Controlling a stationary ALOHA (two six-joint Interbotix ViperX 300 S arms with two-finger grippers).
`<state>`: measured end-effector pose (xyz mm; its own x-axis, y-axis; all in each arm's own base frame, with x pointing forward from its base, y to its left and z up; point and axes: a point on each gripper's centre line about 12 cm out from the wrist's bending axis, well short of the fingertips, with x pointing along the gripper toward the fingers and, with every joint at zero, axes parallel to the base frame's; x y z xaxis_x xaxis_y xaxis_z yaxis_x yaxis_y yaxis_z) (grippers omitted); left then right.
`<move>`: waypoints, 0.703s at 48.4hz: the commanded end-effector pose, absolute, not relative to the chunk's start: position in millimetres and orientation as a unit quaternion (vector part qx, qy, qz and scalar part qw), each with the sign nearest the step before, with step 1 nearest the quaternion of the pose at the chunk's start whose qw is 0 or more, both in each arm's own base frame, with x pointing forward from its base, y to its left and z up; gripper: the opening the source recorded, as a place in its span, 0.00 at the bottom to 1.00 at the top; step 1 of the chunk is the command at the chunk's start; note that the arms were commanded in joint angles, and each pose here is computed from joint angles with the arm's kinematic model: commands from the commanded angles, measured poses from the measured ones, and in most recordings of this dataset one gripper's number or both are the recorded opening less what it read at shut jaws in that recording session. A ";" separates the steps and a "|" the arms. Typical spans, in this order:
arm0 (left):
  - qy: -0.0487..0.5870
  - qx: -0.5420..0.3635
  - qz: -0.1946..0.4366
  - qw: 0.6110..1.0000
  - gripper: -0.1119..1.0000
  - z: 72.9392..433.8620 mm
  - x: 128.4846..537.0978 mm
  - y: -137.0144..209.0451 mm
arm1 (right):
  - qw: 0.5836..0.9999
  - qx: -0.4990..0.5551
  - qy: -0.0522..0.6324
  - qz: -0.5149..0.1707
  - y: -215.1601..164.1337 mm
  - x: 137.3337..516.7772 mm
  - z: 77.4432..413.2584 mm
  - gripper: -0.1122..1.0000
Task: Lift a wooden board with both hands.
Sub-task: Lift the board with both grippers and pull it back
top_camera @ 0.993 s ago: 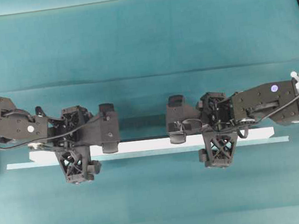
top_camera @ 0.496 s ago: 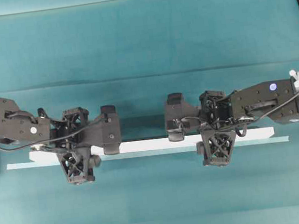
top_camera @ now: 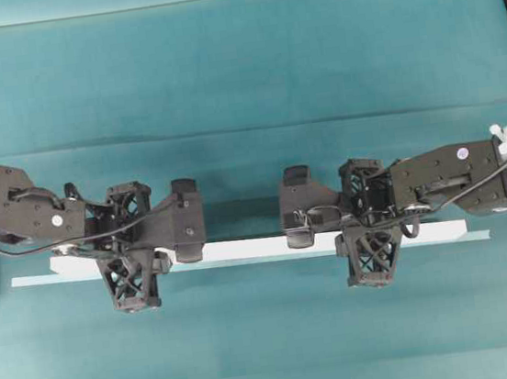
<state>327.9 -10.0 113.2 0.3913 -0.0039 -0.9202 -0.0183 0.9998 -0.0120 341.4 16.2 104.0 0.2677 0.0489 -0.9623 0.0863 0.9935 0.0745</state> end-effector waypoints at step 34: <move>0.545 -0.012 0.012 0.838 0.26 188.3 331.1 -4.4 | 0.801 0.071 0.595 -0.021 1.8 344.5 181.3 0.30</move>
<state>327.8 -4.4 168.7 0.3659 0.0074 -0.9306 -0.0341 0.9994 -0.0055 342.6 4.7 162.4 0.2606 0.0515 -0.9641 0.1120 0.9902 0.0831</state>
